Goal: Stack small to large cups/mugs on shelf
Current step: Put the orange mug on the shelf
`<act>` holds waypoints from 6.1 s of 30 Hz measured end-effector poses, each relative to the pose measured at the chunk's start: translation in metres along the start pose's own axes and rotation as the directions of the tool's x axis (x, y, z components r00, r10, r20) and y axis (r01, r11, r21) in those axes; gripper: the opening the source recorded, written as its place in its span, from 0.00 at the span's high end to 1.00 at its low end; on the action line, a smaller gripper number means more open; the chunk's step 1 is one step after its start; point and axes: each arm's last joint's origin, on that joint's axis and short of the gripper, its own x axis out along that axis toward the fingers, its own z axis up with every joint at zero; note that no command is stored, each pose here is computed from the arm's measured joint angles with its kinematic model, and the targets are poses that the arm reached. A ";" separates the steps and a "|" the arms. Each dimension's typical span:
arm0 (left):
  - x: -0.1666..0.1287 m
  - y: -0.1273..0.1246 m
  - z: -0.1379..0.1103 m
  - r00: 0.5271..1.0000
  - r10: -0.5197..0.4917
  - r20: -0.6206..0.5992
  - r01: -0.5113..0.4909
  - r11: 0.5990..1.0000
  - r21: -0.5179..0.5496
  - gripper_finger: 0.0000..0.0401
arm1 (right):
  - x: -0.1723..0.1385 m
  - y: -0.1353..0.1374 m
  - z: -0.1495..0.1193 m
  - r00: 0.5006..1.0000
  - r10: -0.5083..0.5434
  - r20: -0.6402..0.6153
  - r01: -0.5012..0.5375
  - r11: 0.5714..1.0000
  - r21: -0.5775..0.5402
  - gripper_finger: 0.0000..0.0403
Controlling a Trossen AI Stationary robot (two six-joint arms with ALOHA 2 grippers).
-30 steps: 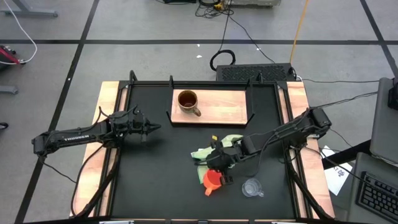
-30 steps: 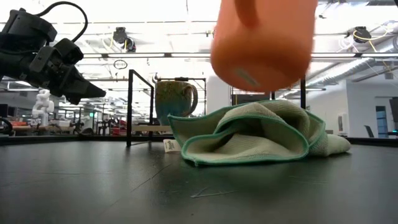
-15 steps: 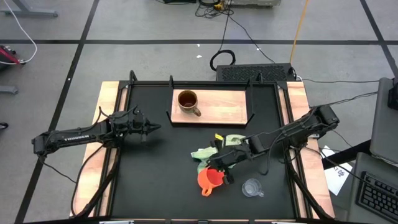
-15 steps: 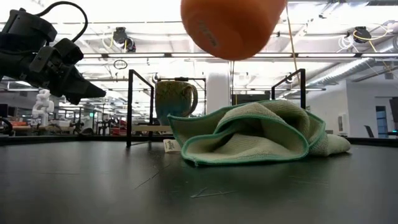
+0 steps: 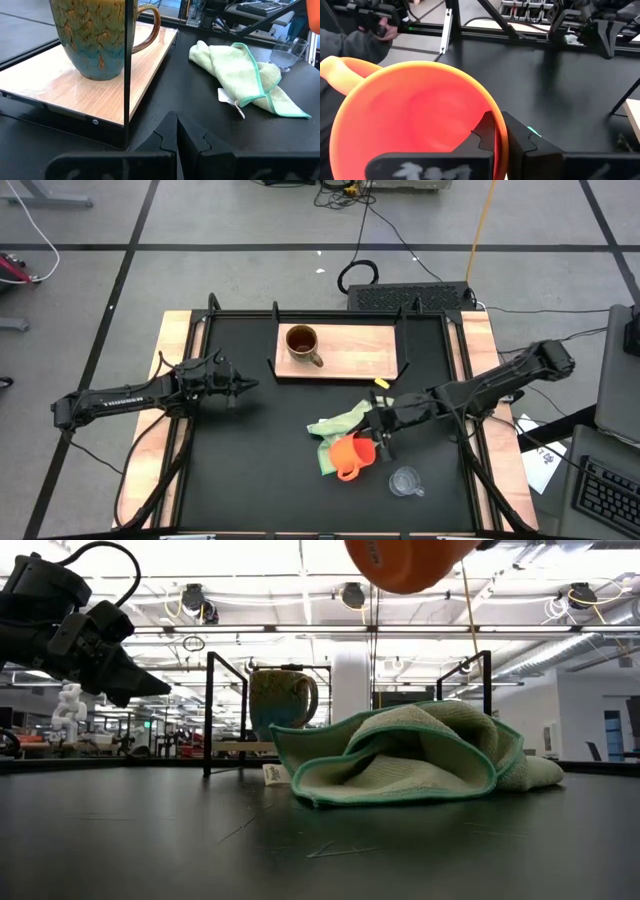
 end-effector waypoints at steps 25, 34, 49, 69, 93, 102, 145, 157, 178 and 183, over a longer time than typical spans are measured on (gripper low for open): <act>0.000 0.000 0.000 1.000 0.001 -0.003 -0.001 1.000 0.003 0.99 | -0.013 -0.049 -0.028 0.986 -0.166 -0.003 0.166 0.986 0.012 1.00; 0.000 0.000 -0.002 1.000 0.002 -0.016 -0.002 1.000 0.014 0.99 | -0.039 -0.081 -0.024 0.968 -0.249 0.036 0.247 0.968 0.044 0.99; 0.000 0.000 0.000 1.000 0.002 0.000 -0.002 1.000 0.028 0.99 | -0.086 -0.133 -0.015 0.936 -0.308 0.167 0.296 0.951 0.093 0.99; 0.000 0.000 0.000 1.000 0.010 0.001 -0.010 0.999 0.036 0.99 | -0.128 -0.211 0.021 0.932 -0.353 0.080 0.334 0.924 0.184 0.99; 0.000 0.000 0.000 1.000 0.012 -0.003 -0.012 0.999 0.046 0.99 | -0.095 -0.269 0.017 0.891 -0.274 -0.362 0.282 0.959 -0.030 0.99; 0.000 0.001 0.000 1.000 0.026 -0.001 -0.026 0.999 0.046 0.99 | -0.090 -0.262 0.016 0.884 -0.243 -0.399 0.221 0.970 -0.103 0.99; 0.000 0.001 -0.001 1.000 0.028 -0.007 -0.028 0.998 0.053 0.99 | -0.002 -0.283 0.011 0.748 -0.108 -0.655 -0.052 0.974 -0.220 1.00; 0.000 0.001 -0.001 1.000 0.028 -0.005 -0.028 0.997 0.068 0.99 | 0.000 -0.285 0.012 0.754 -0.116 -0.646 -0.078 0.961 -0.264 1.00; 0.000 0.001 0.000 1.000 0.027 0.001 -0.027 0.997 0.066 0.99 | 0.002 -0.285 0.013 0.781 -0.084 -0.619 -0.074 0.972 -0.225 1.00; 0.000 0.001 0.000 1.000 0.027 0.001 -0.027 0.997 0.066 0.99 | 0.003 -0.281 0.012 0.770 -0.063 -0.635 -0.091 0.974 -0.207 1.00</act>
